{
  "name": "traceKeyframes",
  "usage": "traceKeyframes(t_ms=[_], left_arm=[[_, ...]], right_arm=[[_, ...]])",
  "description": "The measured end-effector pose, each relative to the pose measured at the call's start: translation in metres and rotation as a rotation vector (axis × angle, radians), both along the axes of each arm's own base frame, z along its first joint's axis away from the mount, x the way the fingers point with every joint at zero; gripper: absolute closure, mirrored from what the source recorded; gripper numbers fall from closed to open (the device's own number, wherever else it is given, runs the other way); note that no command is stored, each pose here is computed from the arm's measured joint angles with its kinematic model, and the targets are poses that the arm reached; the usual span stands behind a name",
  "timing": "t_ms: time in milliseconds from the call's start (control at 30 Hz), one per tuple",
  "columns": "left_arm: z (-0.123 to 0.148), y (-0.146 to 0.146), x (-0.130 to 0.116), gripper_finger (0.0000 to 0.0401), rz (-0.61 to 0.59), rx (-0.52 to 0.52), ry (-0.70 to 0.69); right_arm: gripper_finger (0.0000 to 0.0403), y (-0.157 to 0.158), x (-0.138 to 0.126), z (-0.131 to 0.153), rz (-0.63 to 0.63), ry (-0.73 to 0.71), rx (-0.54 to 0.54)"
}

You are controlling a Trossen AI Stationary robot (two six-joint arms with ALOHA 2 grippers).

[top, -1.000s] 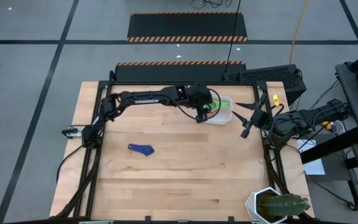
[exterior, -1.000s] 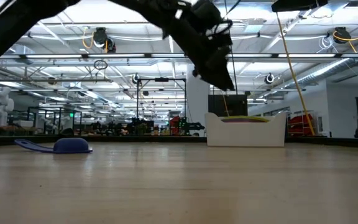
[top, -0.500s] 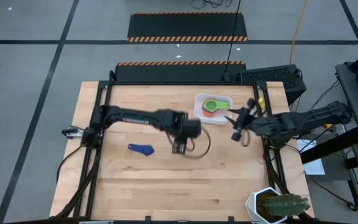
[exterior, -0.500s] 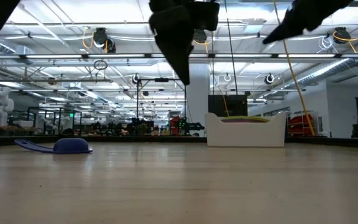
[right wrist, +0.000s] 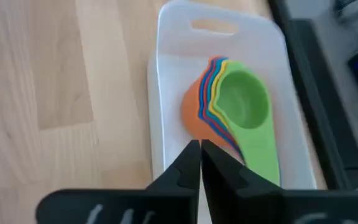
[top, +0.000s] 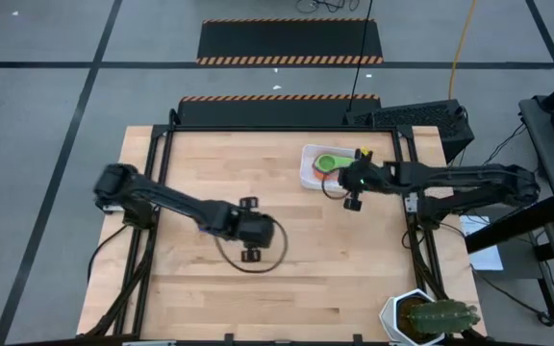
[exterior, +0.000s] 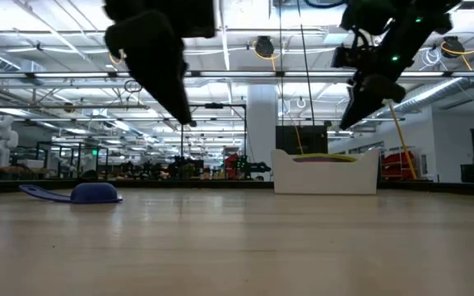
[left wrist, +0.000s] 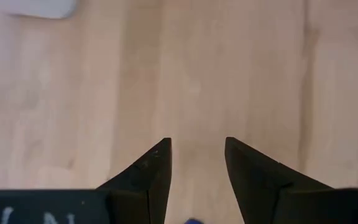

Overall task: Nest measuring cups in basket
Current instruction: Stack the green measuring cup on top of the yellow measuring cup in the white bin

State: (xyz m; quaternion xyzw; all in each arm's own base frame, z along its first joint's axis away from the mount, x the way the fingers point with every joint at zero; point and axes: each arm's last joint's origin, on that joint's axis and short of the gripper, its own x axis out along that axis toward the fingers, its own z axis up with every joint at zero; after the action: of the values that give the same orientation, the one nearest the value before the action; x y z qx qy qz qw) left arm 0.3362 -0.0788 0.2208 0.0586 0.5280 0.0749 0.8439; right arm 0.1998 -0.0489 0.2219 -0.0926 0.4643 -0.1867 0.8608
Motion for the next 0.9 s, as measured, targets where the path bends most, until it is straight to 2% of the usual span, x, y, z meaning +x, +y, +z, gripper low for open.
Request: traceKeyframes(t_ms=[100,367,633,900], left_arm=[[-0.001,0.004,-0.028,0.0249,0.053,0.02,-0.067],[-0.013,0.02,-0.083,0.0249,0.192,0.029,-0.105],[-0.021,0.018,-0.092,0.0249,0.196,0.025,-0.11],[-0.021,0.016,-0.093,0.0249,0.171,0.034,-0.102]], right_arm=[[0.0395,-0.018,0.006,0.002,0.0,0.013,0.05],[0.0401,-0.057,0.009,-0.02,0.05,0.225,0.203],[0.0402,-0.085,0.012,-0.046,-0.009,0.32,0.207],[0.0403,-0.091,0.008,-0.046,-0.061,0.345,0.16]])
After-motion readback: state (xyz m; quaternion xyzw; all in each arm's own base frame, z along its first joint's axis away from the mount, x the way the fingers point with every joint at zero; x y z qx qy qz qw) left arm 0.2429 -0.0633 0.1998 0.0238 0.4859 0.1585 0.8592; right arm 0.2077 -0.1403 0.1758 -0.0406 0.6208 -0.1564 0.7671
